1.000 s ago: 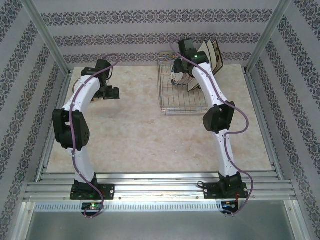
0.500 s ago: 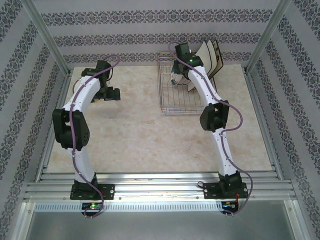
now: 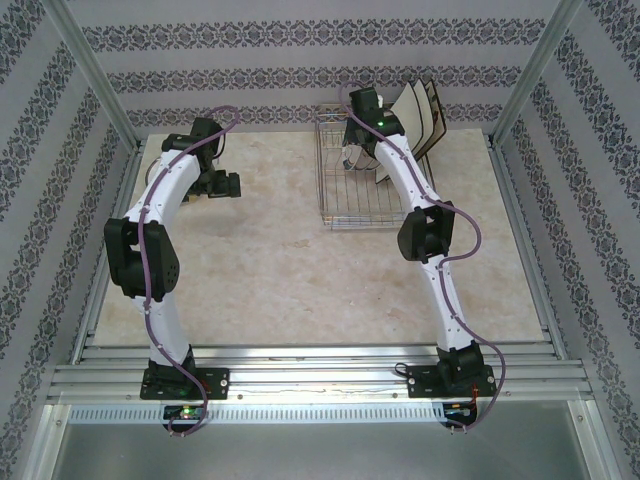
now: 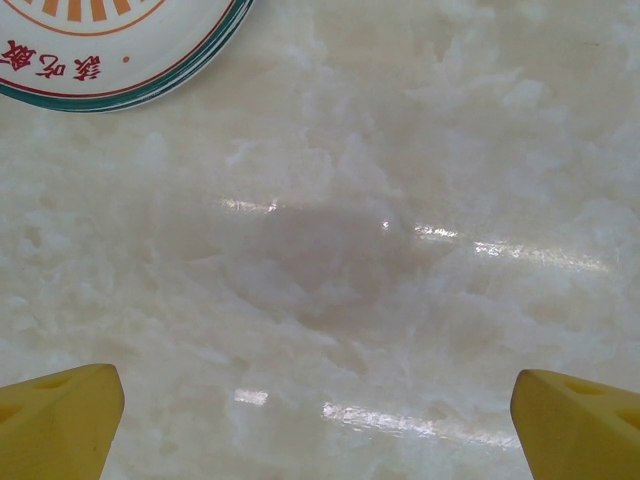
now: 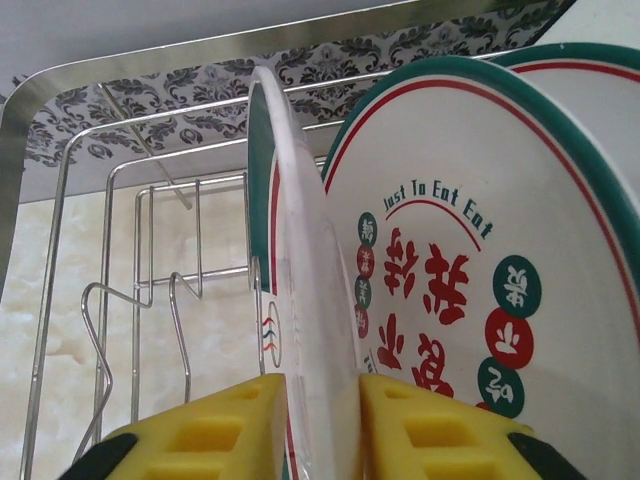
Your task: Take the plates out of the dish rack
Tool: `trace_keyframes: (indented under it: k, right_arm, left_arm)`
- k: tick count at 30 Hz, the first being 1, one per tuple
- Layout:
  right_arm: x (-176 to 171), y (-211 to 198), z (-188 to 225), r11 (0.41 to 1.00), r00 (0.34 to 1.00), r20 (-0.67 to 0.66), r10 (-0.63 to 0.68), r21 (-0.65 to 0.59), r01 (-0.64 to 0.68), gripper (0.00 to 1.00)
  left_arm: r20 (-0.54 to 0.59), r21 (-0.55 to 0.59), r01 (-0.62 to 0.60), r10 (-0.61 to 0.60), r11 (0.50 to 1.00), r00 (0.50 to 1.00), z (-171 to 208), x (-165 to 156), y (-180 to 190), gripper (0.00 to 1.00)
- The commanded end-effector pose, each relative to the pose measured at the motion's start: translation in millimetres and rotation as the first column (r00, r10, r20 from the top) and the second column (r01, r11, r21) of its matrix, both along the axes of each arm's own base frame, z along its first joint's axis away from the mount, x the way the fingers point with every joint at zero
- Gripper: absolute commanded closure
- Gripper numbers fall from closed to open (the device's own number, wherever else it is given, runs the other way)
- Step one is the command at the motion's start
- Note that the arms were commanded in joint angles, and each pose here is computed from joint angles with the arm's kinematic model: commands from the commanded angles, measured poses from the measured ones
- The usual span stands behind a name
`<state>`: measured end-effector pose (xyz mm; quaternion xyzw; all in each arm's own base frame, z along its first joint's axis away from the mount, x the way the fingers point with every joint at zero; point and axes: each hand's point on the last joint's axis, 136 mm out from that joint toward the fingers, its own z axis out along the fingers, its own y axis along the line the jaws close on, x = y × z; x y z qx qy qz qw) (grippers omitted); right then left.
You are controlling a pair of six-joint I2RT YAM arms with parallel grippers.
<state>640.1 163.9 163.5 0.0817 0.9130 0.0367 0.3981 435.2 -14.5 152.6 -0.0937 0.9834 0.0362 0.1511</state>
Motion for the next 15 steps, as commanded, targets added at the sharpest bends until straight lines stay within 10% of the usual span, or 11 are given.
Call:
trace_keyframes:
  k: [1,15]
  right_arm:
    - [7.6,3.6,6.1,1.0,0.999,0.039,-0.004,0.025,0.003,0.79]
    - [-7.7,-2.2,68.0,1.0,0.994,0.109,0.003,0.007,-0.004,0.94]
  left_arm:
    - [0.024,-0.002,0.025,-0.025,1.0,0.999,13.8,-0.4,-8.3,0.0]
    - [0.03,0.011,0.024,-0.025,1.0,0.999,15.9,-0.3,-6.6,0.0]
